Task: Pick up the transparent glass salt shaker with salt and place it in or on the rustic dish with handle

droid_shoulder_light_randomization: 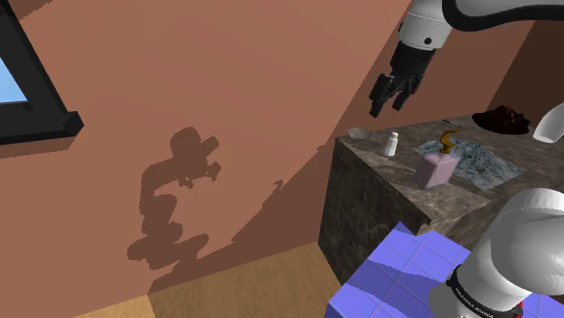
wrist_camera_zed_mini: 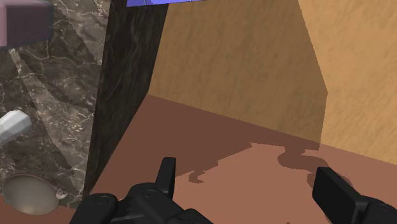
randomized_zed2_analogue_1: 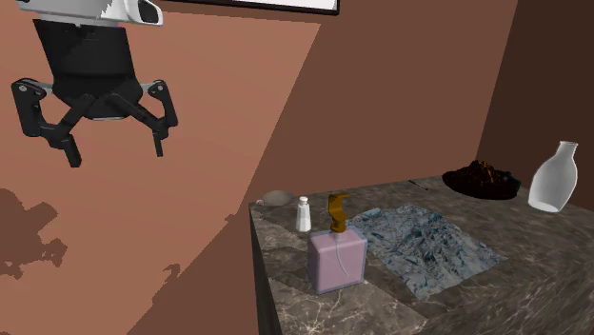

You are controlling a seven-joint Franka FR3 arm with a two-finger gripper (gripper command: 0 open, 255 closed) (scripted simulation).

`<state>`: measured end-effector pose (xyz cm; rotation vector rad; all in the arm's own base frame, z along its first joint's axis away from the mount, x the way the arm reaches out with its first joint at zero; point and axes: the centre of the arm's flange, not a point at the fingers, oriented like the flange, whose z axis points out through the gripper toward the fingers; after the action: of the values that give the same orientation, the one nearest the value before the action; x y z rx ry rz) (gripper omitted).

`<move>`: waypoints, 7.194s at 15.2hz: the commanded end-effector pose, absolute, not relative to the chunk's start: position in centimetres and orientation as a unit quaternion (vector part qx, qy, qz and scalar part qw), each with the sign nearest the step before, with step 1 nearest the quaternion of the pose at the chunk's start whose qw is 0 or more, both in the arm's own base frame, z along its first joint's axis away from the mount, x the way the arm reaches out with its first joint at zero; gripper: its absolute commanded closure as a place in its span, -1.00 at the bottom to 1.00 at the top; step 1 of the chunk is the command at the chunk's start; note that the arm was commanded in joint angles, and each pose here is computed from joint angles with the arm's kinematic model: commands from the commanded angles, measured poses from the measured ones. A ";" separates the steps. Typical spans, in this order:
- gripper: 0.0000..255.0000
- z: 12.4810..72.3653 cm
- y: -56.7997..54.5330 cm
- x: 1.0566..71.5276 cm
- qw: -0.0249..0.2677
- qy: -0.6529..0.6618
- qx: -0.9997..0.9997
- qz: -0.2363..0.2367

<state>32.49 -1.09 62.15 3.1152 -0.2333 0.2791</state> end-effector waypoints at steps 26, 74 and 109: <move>-1.00 46.1 -30.0 37.5 -0.025 -0.133 0.984 0.117; 1.00 38.2 -44.6 40.3 -0.040 -0.163 0.977 0.131; 1.00 43.9 -45.9 58.9 -0.040 -0.163 0.977 0.131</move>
<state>58.88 -45.84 44.59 3.1508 -0.5255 0.4210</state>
